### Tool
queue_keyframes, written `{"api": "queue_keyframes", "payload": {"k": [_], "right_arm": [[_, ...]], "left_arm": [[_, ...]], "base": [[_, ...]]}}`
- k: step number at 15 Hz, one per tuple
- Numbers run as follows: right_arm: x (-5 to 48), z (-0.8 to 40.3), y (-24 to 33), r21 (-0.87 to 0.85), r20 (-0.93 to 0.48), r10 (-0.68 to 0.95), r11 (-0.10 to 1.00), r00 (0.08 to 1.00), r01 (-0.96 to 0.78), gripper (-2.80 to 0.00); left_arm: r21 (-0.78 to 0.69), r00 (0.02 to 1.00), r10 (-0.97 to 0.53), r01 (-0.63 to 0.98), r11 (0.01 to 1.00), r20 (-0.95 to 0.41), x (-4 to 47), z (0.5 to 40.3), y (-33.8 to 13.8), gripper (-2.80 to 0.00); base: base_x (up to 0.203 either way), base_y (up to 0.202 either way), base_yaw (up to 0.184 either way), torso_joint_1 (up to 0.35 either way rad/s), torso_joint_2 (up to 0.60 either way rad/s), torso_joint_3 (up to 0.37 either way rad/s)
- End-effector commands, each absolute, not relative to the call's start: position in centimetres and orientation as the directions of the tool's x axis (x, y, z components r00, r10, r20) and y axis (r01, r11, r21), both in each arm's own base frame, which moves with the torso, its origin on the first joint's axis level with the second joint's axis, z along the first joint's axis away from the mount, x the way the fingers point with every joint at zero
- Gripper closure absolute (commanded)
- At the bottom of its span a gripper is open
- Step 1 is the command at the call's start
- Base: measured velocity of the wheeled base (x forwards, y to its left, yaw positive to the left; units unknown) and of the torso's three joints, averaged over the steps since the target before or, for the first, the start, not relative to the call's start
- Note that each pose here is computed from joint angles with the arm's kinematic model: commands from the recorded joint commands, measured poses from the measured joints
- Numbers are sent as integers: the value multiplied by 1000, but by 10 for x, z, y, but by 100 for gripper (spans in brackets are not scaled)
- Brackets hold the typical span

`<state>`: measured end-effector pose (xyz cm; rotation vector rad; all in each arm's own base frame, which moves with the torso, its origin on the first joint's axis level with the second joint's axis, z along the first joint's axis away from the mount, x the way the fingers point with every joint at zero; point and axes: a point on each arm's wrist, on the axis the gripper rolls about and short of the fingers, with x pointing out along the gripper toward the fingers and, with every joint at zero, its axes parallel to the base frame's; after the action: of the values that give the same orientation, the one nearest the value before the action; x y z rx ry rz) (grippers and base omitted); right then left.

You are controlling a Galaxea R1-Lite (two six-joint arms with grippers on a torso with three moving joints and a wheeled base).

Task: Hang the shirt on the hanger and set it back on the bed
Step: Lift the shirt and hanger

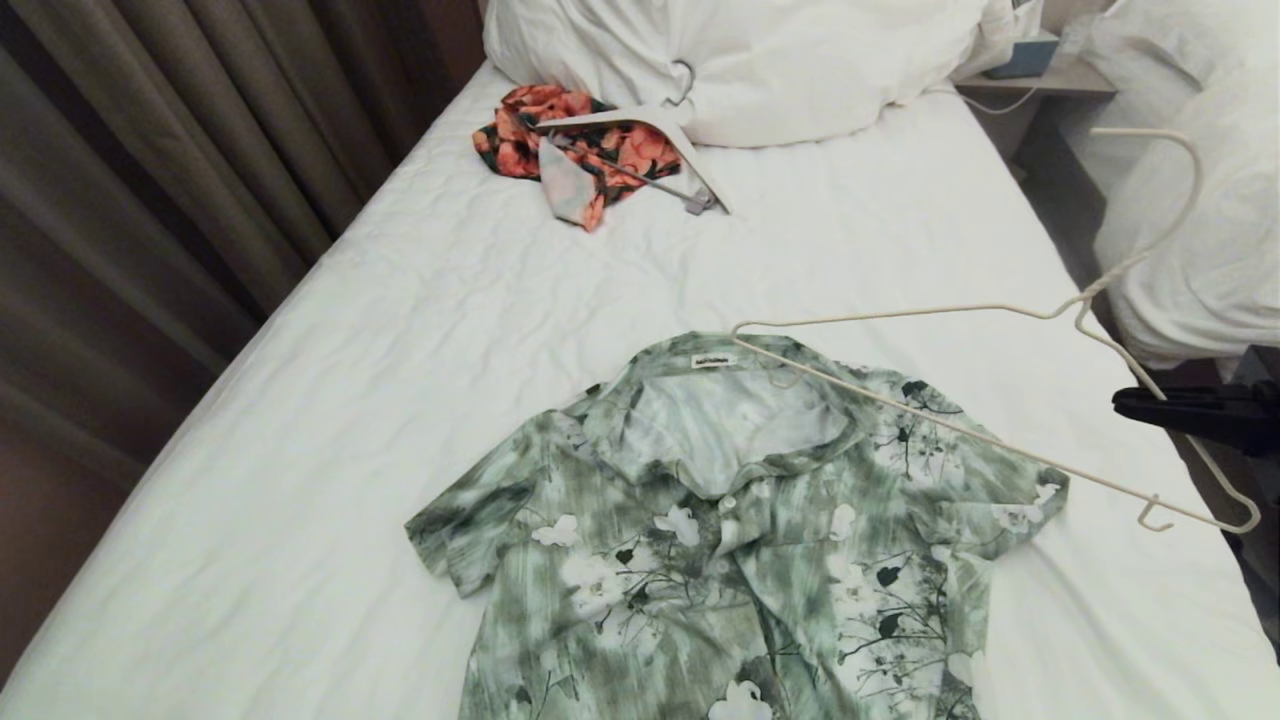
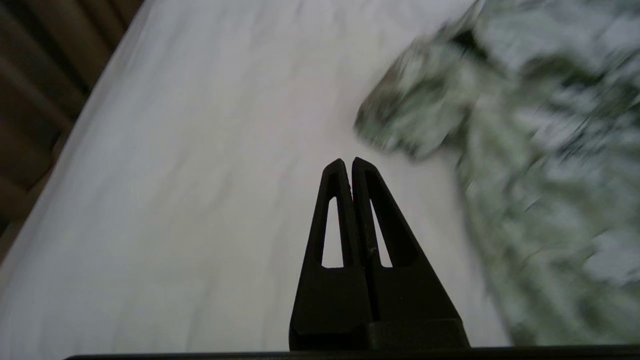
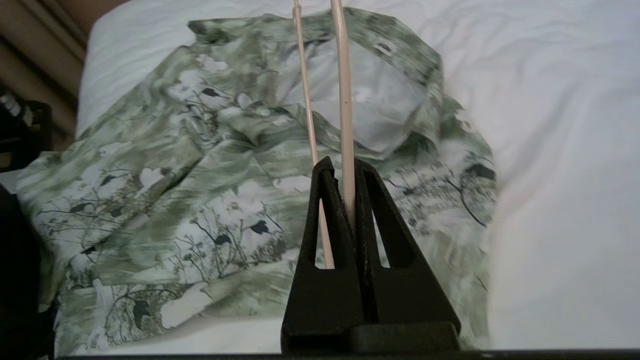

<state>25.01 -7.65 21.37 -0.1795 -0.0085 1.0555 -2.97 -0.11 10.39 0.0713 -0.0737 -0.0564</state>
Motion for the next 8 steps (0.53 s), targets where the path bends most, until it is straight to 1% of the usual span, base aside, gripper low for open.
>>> {"api": "queue_keyframes", "payload": {"k": [1, 3, 5, 8], "right_arm": [[252, 215, -71, -160, -74, 880, 453, 469, -877, 0], [253, 217, -64, -164, -74, 891, 432, 448, -887, 0], [255, 219, -61, -159, -73, 898, 419, 434, -894, 0], [260, 231, -63, -115, -67, 895, 431, 440, -895, 0]], "left_arm": [[60, 994, -112, 111, 992, 11, -22, 129, -2, 0], [13, 967, -205, 210, 978, -149, 5, 140, -4, 0], [-84, 907, -301, 289, 954, -293, 44, 149, -7, 0], [-234, 792, -438, 372, 898, -424, 115, 149, -19, 0]], "base": [[0, 0, 0, 0, 0, 0], [0, 0, 0, 0, 0, 0], [0, 0, 0, 0, 0, 0], [0, 0, 0, 0, 0, 0]]}}
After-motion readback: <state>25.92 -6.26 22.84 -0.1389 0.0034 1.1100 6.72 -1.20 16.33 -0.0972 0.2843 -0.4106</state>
